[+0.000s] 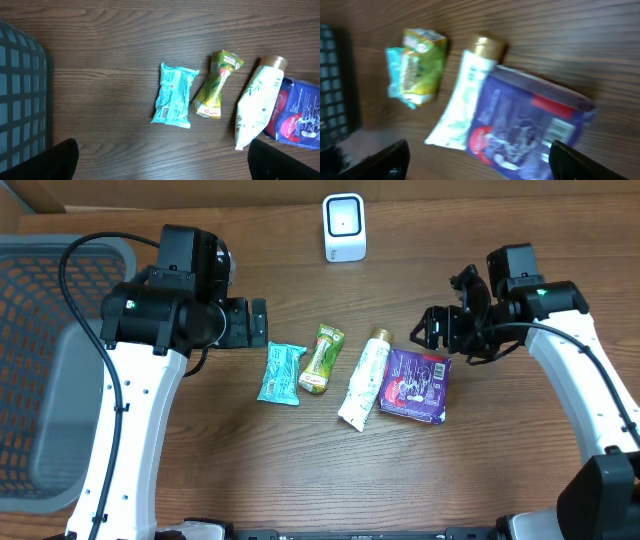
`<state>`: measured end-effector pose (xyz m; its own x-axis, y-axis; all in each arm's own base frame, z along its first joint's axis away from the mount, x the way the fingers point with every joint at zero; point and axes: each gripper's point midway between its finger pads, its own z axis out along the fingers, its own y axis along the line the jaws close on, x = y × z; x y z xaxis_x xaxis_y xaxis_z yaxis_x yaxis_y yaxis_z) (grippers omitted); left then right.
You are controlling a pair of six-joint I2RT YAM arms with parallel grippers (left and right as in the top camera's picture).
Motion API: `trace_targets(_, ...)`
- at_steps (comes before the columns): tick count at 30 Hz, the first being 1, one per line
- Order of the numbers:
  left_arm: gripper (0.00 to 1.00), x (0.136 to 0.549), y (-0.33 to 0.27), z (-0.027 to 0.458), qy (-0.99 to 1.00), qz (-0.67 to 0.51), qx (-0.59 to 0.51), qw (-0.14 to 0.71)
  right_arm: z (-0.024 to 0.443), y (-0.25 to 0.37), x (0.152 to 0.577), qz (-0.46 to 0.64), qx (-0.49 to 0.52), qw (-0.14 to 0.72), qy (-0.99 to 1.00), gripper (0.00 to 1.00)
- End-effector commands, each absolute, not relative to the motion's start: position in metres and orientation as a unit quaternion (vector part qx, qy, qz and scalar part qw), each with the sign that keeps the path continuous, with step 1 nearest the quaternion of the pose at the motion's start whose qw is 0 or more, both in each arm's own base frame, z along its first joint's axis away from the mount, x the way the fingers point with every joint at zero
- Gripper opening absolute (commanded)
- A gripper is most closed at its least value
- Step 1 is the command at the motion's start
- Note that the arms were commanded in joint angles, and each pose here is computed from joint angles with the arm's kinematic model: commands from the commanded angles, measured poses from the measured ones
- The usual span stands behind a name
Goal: Scan the item barcode
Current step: 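Lower the right gripper onto the purple snack pack and grasp it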
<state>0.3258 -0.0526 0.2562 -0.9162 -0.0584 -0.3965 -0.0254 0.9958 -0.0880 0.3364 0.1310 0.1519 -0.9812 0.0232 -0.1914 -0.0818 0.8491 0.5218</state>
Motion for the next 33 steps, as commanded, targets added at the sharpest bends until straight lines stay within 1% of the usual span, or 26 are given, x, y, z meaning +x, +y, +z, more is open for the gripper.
trace_targets(1,1.00,0.328,-0.055,0.255,0.978,-0.045,-0.012,0.202,0.157,0.164,0.324,0.316,-0.050,0.076,0.944,0.89)
trace_targets(9,1.00,0.328,-0.055,0.255,0.978,-0.044,-0.012,0.202,0.125,0.205,0.284,0.307,-0.114,0.028,0.945,0.89)
trace_targets(18,1.00,0.328,-0.055,0.255,0.978,-0.044,-0.012,0.202,0.101,0.211,0.258,0.300,-0.128,-0.006,0.945,0.90)
trace_targets(27,1.00,0.328,-0.055,0.255,0.978,-0.044,-0.012,0.202,0.063,0.182,0.239,0.228,-0.110,-0.037,0.967,0.90)
trace_targets(33,1.00,0.328,-0.055,0.255,0.978,-0.044,-0.012,0.202,0.048,0.130,0.252,0.106,-0.031,-0.025,0.994,0.91)
